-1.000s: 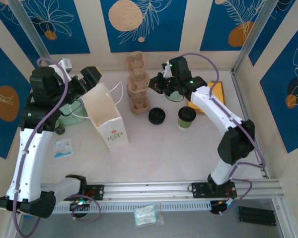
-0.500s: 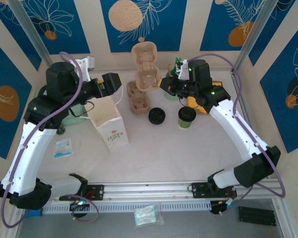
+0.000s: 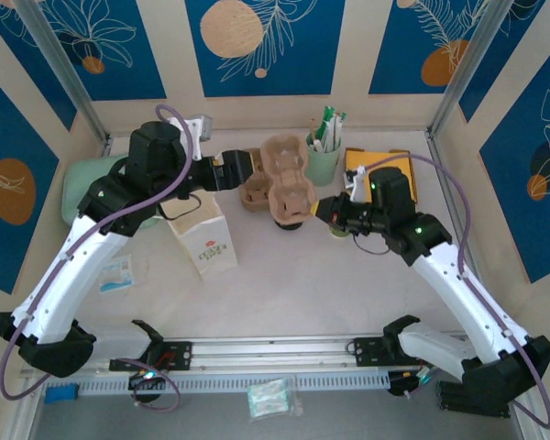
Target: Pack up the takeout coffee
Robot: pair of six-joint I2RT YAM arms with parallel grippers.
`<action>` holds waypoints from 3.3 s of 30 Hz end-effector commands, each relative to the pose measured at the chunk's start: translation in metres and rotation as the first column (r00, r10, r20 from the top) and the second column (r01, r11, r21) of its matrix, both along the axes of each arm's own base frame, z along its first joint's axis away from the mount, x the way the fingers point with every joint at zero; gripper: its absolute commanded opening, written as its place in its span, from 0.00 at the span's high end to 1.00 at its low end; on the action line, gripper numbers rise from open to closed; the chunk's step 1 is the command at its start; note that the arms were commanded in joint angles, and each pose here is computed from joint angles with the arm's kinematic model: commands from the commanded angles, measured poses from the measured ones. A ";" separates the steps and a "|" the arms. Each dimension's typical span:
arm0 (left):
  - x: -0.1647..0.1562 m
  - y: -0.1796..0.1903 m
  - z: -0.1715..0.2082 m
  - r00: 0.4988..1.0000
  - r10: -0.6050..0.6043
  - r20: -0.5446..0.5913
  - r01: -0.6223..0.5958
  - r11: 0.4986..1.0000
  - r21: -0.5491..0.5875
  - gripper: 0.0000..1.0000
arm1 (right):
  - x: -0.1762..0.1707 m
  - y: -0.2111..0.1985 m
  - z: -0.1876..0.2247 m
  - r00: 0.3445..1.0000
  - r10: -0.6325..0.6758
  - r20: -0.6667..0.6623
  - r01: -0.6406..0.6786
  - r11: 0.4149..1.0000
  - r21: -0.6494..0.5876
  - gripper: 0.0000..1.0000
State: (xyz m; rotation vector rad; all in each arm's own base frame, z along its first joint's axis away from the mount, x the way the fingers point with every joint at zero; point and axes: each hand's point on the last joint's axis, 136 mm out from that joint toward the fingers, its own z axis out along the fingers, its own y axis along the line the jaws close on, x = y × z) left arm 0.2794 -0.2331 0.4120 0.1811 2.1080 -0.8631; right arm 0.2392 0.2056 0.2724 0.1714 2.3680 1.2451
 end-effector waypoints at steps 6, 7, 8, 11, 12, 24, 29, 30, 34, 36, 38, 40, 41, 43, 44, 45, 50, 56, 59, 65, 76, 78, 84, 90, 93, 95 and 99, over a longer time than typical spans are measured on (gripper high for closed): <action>0.001 -0.013 -0.013 1.000 -0.010 -0.008 0.010 1.000 -0.003 0.02 | -0.059 0.007 -0.078 0.972 0.090 -0.218 -0.098 0.995 -0.026 1.00; 0.000 -0.014 -0.015 1.000 -0.011 -0.011 0.011 1.000 -0.005 0.01 | -0.064 0.008 -0.088 0.966 0.094 -0.240 -0.106 0.994 -0.037 1.00; 0.000 -0.014 -0.016 1.000 -0.011 -0.013 0.011 1.000 -0.005 0.01 | -0.067 0.010 -0.097 0.961 0.101 -0.257 -0.116 0.992 -0.042 1.00; -0.001 -0.017 -0.021 1.000 -0.015 -0.023 0.015 1.000 -0.001 0.00 | -0.073 0.014 -0.123 0.948 0.108 -0.301 -0.135 0.988 -0.071 1.00; -0.002 -0.017 -0.023 1.000 -0.018 -0.026 0.018 1.000 0.001 0.00 | -0.075 0.016 -0.129 0.944 0.113 -0.309 -0.143 0.987 -0.077 1.00; -0.008 -0.015 -0.025 1.000 -0.020 -0.022 0.020 1.000 0.001 0.01 | -0.090 0.001 -0.197 0.897 0.070 -0.436 -0.175 0.963 -0.205 1.00; -0.008 -0.015 -0.023 1.000 -0.024 -0.017 0.023 1.000 -0.002 0.00 | -0.088 -0.013 -0.201 0.901 0.032 -0.432 -0.181 0.934 -0.309 0.78; -0.009 -0.015 -0.024 1.000 -0.023 -0.019 0.023 1.000 -0.001 0.01 | -0.088 -0.015 -0.200 0.903 0.029 -0.430 -0.183 0.929 -0.322 0.72; -0.010 -0.014 -0.024 1.000 -0.023 -0.016 0.023 1.000 -0.005 0.01 | -0.084 -0.020 -0.182 0.918 0.030 -0.396 -0.190 0.908 -0.374 0.56; -0.012 -0.012 -0.023 1.000 -0.020 -0.013 0.020 1.000 -0.005 0.01 | -0.081 -0.020 -0.170 0.931 0.038 -0.364 -0.192 0.897 -0.398 0.54; -0.014 -0.007 -0.023 1.000 -0.007 -0.007 0.007 1.000 -0.003 0.01 | -0.076 -0.019 -0.155 0.944 0.053 -0.325 -0.199 0.879 -0.434 0.51; -0.016 -0.001 -0.023 1.000 0.011 0.002 -0.011 1.000 0.002 0.01 | -0.071 -0.018 -0.142 0.954 0.069 -0.292 -0.208 0.854 -0.476 0.49; -0.017 0.003 -0.023 1.000 0.022 0.006 -0.022 1.000 0.005 0.01 | -0.068 -0.016 -0.137 0.957 0.078 -0.278 -0.213 0.841 -0.498 0.49; -0.020 0.011 -0.025 0.999 0.048 0.011 -0.048 0.999 0.013 0.01 | -0.061 -0.010 -0.128 0.963 0.099 -0.250 -0.224 0.810 -0.542 0.47; -0.021 0.015 -0.026 0.998 0.059 0.015 -0.059 0.998 0.017 0.00 | -0.059 -0.007 -0.126 0.964 0.108 -0.244 -0.230 0.797 -0.558 0.47; -0.023 0.021 -0.028 0.997 0.074 0.016 -0.074 0.997 0.022 0.01 | -0.056 -0.003 -0.122 0.965 0.120 -0.233 -0.236 0.785 -0.573 0.45; -0.035 0.046 -0.040 0.989 0.145 0.011 -0.145 0.989 0.042 0.00 | -0.048 0.019 -0.127 0.957 0.169 -0.237 -0.283 0.723 -0.630 0.38; -0.049 0.076 -0.052 0.974 0.226 0.013 -0.227 0.972 0.062 0.01 | -0.041 0.042 -0.133 0.942 0.231 -0.243 -0.335 0.664 -0.668 0.23; -0.054 0.085 -0.055 0.968 0.250 0.015 -0.250 0.966 0.066 0.00 | -0.036 0.057 -0.135 0.937 0.278 -0.213 -0.345 0.630 -0.696 0.21; -0.057 0.093 -0.051 0.961 0.274 0.031 -0.275 0.960 0.053 0.01 | -0.032 0.069 -0.151 0.908 0.356 -0.222 -0.391 0.529 -0.753 0.20; -0.057 0.093 -0.050 0.961 0.275 0.031 -0.276 0.960 0.047 0.00 | -0.034 0.065 -0.174 0.879 0.392 -0.272 -0.460 0.543 -0.702 0.00; -0.056 0.092 -0.050 0.961 0.275 0.030 -0.276 0.960 0.044 0.01 | -0.033 0.062 -0.181 0.879 0.378 -0.290 -0.460 0.517 -0.722 0.08; -0.056 0.091 -0.051 0.962 0.272 0.026 -0.273 0.961 0.040 0.01 | -0.030 0.059 -0.192 0.881 0.358 -0.310 -0.460 0.495 -0.737 0.31; -0.056 0.092 -0.051 0.961 0.275 0.027 -0.276 0.960 0.042 0.01 | -0.027 0.057 -0.199 0.888 0.328 -0.322 -0.451 0.491 -0.745 0.39; -0.056 0.091 -0.052 0.961 0.274 0.024 -0.275 0.961 0.039 0.00 | -0.025 0.058 -0.201 0.890 0.316 -0.328 -0.449 0.493 -0.745 0.43; -0.056 0.091 -0.052 0.961 0.275 0.022 -0.276 0.960 0.040 0.01 | -0.024 0.058 -0.202 0.892 0.309 -0.330 -0.447 0.492 -0.748 0.44; -0.055 0.090 -0.052 0.961 0.275 0.023 -0.276 0.960 0.037 0.00 | -0.022 0.056 -0.205 0.897 0.287 -0.335 -0.438 0.484 -0.758 0.44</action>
